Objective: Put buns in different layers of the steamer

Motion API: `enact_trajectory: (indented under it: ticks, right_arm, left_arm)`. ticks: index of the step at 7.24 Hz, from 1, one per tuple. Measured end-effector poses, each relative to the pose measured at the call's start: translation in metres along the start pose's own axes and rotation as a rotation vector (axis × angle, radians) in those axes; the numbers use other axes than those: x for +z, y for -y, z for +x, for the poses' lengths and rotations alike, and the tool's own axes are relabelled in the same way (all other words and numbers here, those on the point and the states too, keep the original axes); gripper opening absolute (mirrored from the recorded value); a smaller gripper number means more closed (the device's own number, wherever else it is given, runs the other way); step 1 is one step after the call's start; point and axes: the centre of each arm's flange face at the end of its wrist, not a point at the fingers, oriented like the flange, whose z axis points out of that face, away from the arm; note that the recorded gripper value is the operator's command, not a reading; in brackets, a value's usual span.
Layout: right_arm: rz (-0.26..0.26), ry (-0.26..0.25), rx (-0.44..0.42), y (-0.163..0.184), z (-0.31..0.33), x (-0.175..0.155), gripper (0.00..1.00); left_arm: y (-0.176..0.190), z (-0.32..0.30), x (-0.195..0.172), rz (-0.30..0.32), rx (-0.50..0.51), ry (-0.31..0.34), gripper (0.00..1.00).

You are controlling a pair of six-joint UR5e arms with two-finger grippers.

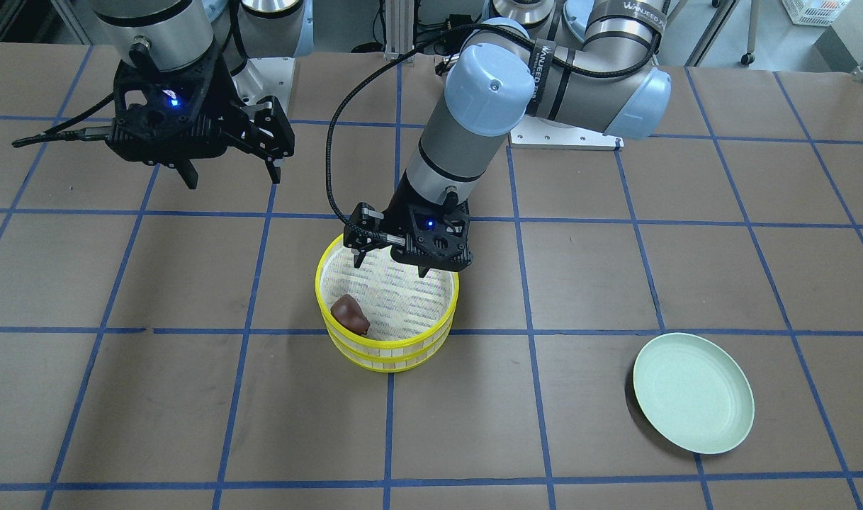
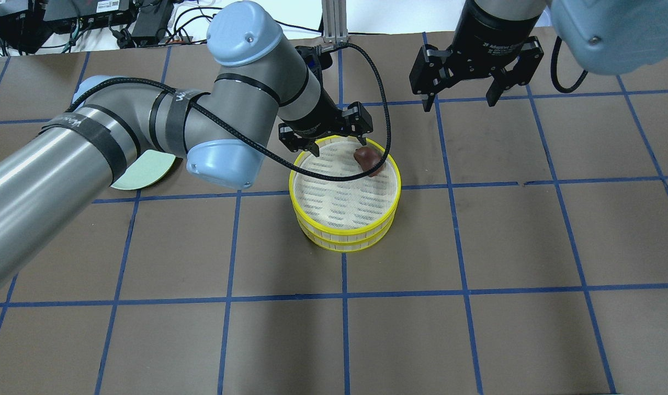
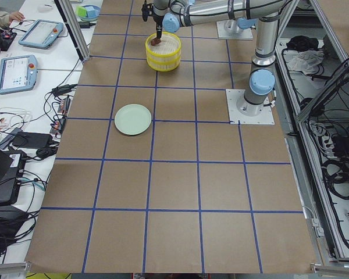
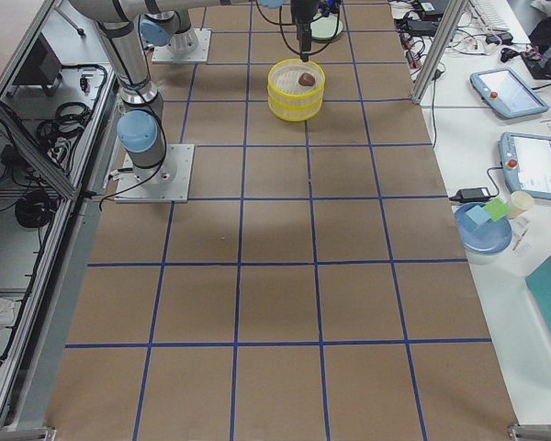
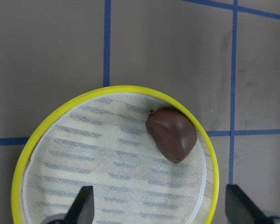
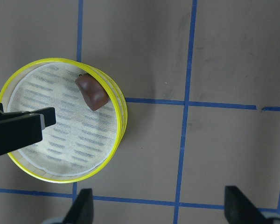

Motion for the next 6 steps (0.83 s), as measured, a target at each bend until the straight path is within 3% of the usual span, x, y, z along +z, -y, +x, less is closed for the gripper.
enact_trajectory:
  ticks: [2, 3, 6]
  right_arm:
    - [-0.001, -0.001, 0.001, 0.0, 0.0, 0.0, 1.0]
    - [-0.002, -0.001, 0.002, 0.0, 0.0, 0.0, 1.0]
    - [-0.002, 0.0, 0.002, 0.0, 0.0, 0.0, 1.0]
  left_arm:
    - [0.024, -0.028, -0.03, -0.007, -0.019, 0.022, 1.0]
    - [0.039, -0.05, -0.063, -0.025, -0.001, 0.051, 1.0]
    - [0.045, -0.112, -0.164, -0.038, 0.128, 0.281, 1.0]
